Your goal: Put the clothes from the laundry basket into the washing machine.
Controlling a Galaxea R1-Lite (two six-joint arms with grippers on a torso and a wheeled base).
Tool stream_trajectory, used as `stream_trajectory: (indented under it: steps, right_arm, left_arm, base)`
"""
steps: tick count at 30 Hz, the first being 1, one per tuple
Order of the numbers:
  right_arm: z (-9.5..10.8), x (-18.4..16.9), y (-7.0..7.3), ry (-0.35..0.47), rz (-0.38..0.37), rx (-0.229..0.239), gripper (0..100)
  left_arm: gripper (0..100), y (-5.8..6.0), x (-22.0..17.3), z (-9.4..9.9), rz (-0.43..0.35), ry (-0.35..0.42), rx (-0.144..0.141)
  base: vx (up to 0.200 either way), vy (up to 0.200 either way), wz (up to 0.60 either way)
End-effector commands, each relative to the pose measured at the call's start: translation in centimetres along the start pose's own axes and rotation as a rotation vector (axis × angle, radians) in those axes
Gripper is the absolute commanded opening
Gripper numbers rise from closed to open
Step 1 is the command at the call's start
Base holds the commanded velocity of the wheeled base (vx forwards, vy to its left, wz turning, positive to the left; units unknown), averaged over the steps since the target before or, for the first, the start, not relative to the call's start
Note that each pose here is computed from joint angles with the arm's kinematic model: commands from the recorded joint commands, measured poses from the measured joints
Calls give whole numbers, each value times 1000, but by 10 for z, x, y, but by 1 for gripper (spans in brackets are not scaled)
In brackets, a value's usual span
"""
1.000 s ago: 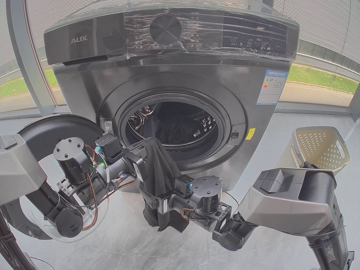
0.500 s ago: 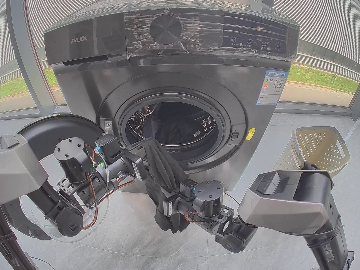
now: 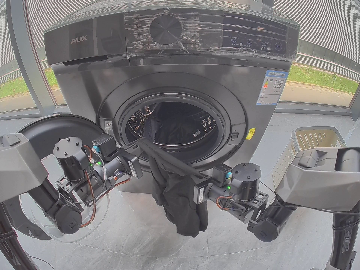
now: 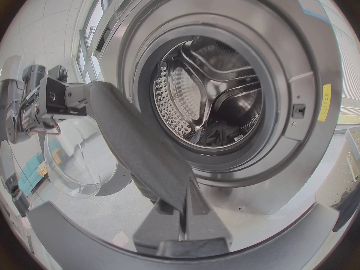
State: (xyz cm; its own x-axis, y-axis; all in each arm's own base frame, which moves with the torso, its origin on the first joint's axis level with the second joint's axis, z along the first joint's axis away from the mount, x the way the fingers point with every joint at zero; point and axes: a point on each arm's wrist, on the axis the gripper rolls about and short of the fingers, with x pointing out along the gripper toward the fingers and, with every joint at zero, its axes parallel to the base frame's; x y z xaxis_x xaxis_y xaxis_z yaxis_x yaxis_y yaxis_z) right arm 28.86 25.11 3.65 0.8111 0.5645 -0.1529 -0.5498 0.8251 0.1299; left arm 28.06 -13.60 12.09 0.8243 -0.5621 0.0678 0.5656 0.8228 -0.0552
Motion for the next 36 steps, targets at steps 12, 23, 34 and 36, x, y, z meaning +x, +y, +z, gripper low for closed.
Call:
stream_trajectory:
  steps: [12, 23, 34, 36]
  right_arm:
    - [11, 5, -30, -34, -53, 12, 100]
    - [-16, 33, -47, 7, -102, -19, 100]
    - [-18, 21, -23, 27, -29, -35, 100]
    - [-16, 13, -8, 38, 26, -42, 100]
  left_arm:
    - [0, 0, -2, 2, -2, -5, 0]
    - [0, -6, -3, 1, -23, 1, -6]
    - [0, -6, -1, 0, -17, 2, -3]
    - [0, -5, 0, -1, -14, 3, -3]
  base:
    - [0, 0, 0]
    - [0, 0, 0]
    - [0, 0, 0]
    - [0, 0, 0]
